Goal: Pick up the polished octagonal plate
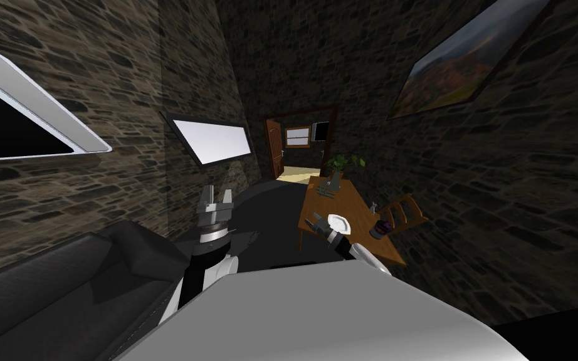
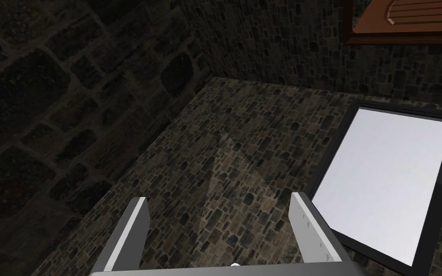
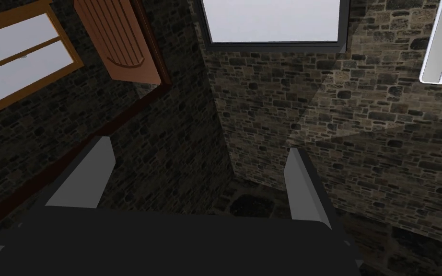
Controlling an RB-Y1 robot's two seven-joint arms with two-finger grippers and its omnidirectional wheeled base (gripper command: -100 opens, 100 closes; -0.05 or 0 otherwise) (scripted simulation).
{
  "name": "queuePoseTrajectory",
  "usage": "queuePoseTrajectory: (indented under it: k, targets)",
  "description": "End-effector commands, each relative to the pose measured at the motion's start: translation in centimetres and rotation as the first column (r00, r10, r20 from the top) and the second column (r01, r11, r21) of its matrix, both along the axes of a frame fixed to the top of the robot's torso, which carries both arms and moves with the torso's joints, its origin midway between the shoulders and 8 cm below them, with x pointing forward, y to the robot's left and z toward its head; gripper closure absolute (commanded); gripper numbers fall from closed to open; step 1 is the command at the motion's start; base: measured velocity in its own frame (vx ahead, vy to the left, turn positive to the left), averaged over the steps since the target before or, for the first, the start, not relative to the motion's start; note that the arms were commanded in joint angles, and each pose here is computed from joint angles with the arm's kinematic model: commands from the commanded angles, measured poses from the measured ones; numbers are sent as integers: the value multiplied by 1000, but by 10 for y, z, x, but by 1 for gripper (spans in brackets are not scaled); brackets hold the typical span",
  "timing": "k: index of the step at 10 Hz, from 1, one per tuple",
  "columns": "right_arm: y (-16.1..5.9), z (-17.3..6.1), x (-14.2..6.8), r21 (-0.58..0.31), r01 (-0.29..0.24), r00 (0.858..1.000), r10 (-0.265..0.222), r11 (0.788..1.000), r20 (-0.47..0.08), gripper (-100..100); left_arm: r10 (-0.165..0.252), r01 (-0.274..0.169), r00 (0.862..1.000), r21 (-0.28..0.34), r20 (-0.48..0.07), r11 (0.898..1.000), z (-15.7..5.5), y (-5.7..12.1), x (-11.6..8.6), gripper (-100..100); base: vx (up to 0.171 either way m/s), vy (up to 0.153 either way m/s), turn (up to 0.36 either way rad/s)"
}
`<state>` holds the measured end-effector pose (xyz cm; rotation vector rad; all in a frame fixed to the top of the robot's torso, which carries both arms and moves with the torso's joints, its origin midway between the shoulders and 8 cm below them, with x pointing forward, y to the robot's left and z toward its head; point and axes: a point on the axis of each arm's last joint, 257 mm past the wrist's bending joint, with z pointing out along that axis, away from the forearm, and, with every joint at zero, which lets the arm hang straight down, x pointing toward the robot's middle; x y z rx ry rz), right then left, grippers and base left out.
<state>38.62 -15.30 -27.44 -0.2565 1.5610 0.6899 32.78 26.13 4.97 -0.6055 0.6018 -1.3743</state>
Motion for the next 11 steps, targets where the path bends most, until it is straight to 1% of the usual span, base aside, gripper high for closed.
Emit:
queuePoseTrajectory:
  k: [1,2,3,4,5,6,7,8,9,10,11]
  targets:
    - [3,-23,-2,-89,-37,999,36,995,-15,-100,0,0,1000,0,0,1000,0,0,0,0,-11,10,145]
    - [-1,-33,-4,-94,-32,999,29,995,-35,-100,0,0,1000,0,0,1000,0,0,0,0,-9,5,73]
    - [-2,-52,-8,-169,-68,997,60,983,-53,-100,0,0,1000,0,0,1000,0,0,0,0,-8,6,127]
    - [-4,-57,-9,-171,-66,996,56,983,-63,-100,0,0,1000,0,0,1000,0,0,0,0,-6,1,82]
    - [-6,-74,-13,-244,-105,993,89,964,-77,-100,0,0,1000,0,0,1000,0,0,0,0,-8,-4,134]
    - [-10,-81,-15,-246,-103,992,83,964,-92,-100,0,0,1000,0,0,1000,0,0,0,0,-6,-7,86]
    - [-17,-101,-21,-317,-142,987,109,938,-119,-100,0,0,1000,0,0,1000,0,0,0,0,-6,-8,116]
    - [-17,-103,-21,-317,-142,987,107,938,-123,-100,0,0,1000,0,0,1000,0,0,0,0,-5,-11,64]
    - [-25,-120,-27,-382,-181,980,134,906,-146,-100,0,0,1000,0,0,1000,0,0,0,0,-4,-15,115]
    - [-28,-124,-28,-384,-181,979,130,906,-155,-100,0,0,1000,0,0,1000,0,0,0,0,-3,-17,78]
    - [-38,-140,-34,-444,-220,971,153,869,-181,-100,0,0,1000,0,0,1000,0,0,0,0,-8,-22,96]
